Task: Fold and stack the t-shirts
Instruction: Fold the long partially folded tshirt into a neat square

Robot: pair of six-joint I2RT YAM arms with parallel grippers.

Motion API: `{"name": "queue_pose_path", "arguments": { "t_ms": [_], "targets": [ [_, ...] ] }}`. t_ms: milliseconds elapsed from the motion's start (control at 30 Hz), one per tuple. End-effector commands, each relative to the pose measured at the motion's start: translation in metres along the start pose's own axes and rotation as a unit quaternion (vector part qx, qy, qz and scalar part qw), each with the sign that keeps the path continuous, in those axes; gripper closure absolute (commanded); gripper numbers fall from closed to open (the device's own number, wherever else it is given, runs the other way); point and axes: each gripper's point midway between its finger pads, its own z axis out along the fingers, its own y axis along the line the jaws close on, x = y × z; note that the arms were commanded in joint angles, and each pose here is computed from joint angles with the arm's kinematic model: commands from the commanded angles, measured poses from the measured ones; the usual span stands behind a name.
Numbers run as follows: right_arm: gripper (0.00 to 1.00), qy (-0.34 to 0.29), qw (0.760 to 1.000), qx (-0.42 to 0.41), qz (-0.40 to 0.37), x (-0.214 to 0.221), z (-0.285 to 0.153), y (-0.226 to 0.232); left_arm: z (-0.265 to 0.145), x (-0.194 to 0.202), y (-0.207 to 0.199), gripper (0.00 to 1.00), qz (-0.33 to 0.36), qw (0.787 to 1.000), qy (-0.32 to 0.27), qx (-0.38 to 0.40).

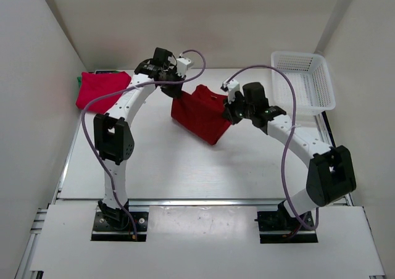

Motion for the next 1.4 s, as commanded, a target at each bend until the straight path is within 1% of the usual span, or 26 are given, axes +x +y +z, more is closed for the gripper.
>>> {"name": "queue_pose_path", "arguments": {
  "t_ms": [0, 200, 333, 367, 433, 467, 567, 600, 633, 733, 833, 867, 900, 933, 967, 1000, 1033, 1067, 1100, 1133, 1167, 1200, 1267, 1300, 1333, 1367],
  "targets": [
    [1.00, -0.038, 0.999, 0.000, 0.022, -0.033, -0.004, -0.018, -0.014, -0.035, -0.002, 1.00, -0.005, 0.999, -0.051, 0.008],
    [1.00, -0.046, 0.998, 0.014, 0.046, -0.036, -0.005, -0.044, 0.007, -0.060, -0.002, 1.00, 0.018, 0.997, -0.076, 0.000],
    [1.00, -0.044, 0.997, 0.024, 0.062, -0.034, 0.000, -0.058, 0.019, -0.092, -0.005, 1.00, 0.016, 0.993, -0.117, -0.003],
    [1.00, -0.045, 0.996, 0.029, 0.066, -0.033, 0.001, -0.065, 0.013, -0.104, -0.006, 1.00, 0.019, 0.991, -0.132, -0.013],
    [1.00, -0.043, 0.995, 0.036, 0.088, -0.031, 0.006, -0.077, 0.028, -0.108, -0.008, 1.00, 0.027, 0.990, -0.134, -0.016],
    [1.00, -0.047, 0.994, 0.043, 0.088, -0.034, 0.006, -0.084, 0.028, -0.114, -0.009, 1.00, 0.031, 0.989, -0.142, -0.020],
    [1.00, -0.045, 0.992, 0.062, 0.102, -0.033, 0.013, -0.107, 0.049, -0.115, -0.006, 1.00, 0.043, 0.988, -0.144, -0.029],
    [1.00, -0.044, 0.991, 0.069, 0.106, -0.031, 0.015, -0.114, 0.049, -0.120, -0.007, 0.99, 0.041, 0.987, -0.151, -0.031],
    [1.00, -0.046, 0.991, 0.071, 0.107, -0.033, 0.017, -0.119, 0.060, -0.116, -0.005, 0.98, 0.040, 0.988, -0.146, -0.033],
    [1.00, -0.037, 0.987, 0.088, 0.128, -0.025, 0.022, -0.138, 0.069, -0.126, 0.004, 0.95, 0.028, 0.985, -0.163, -0.049],
    [1.00, -0.029, 0.985, 0.107, 0.132, -0.018, 0.030, -0.157, 0.087, -0.124, 0.008, 0.90, 0.031, 0.984, -0.164, -0.058],
    [1.00, -0.018, 0.985, 0.105, 0.134, -0.014, 0.038, -0.154, 0.092, -0.125, 0.011, 0.87, 0.034, 0.983, -0.166, -0.064],
    [1.00, -0.020, 0.983, 0.122, 0.138, -0.013, 0.038, -0.166, 0.091, -0.129, 0.009, 0.84, 0.040, 0.982, -0.170, -0.068],
    [0.99, -0.017, 0.981, 0.132, 0.141, -0.012, 0.042, -0.172, 0.102, -0.122, 0.019, 0.79, 0.036, 0.982, -0.165, -0.078],
    [0.99, -0.016, 0.980, 0.134, 0.147, -0.011, 0.046, -0.177, 0.108, -0.125, 0.016, 0.77, 0.041, 0.981, -0.170, -0.078],
    [0.94, -0.017, 0.977, 0.146, 0.153, -0.010, 0.051, -0.187, 0.113, -0.125, 0.019, 0.72, 0.044, 0.980, -0.173, -0.086],
    [0.86, -0.015, 0.976, 0.154, 0.156, -0.007, 0.054, -0.192, 0.114, -0.125, 0.024, 0.70, 0.041, 0.979, -0.173, -0.098],
    [0.81, -0.017, 0.973, 0.158, 0.164, -0.007, 0.057, -0.200, 0.117, -0.125, 0.029, 0.64, 0.039, 0.978, -0.176, -0.104],
    [0.71, -0.016, 0.971, 0.170, 0.165, -0.006, 0.059, -0.207, 0.117, -0.127, 0.033, 0.59, 0.034, 0.977, -0.180, -0.109],
    [0.63, -0.014, 0.969, 0.180, 0.170, -0.006, 0.065, -0.214, 0.120, -0.124, 0.041, 0.51, 0.028, 0.976, -0.180, -0.116],
    [0.60, -0.010, 0.965, 0.196, 0.174, -0.003, 0.068, -0.226, 0.122, -0.123, 0.042, 0.46, 0.024, 0.976, -0.179, -0.119],
    [0.54, -0.022, 0.965, 0.198, 0.168, -0.016, 0.067, -0.231, 0.123, -0.119, 0.049, 0.35, 0.018, 0.976, -0.174, -0.131],
    [0.51, -0.019, 0.963, 0.213, 0.164, -0.017, 0.071, -0.240, 0.116, -0.122, 0.057, 0.20, 0.019, 0.972, -0.177, -0.151],
    [0.51, -0.023, 0.962, 0.219, 0.163, -0.021, 0.069, -0.242, 0.115, -0.122, 0.056, 0.09, 0.021, 0.972, -0.175, -0.153],
    [0.50, -0.023, 0.962, 0.225, 0.155, -0.026, 0.069, -0.241, 0.106, -0.127, 0.061, 0.05, 0.017, 0.971, -0.182, -0.156],
    [0.50, -0.023, 0.961, 0.234, 0.147, -0.031, 0.063, -0.240, 0.094, -0.131, 0.063, 0.05, 0.014, 0.970, -0.186, -0.159]
  ]
}}
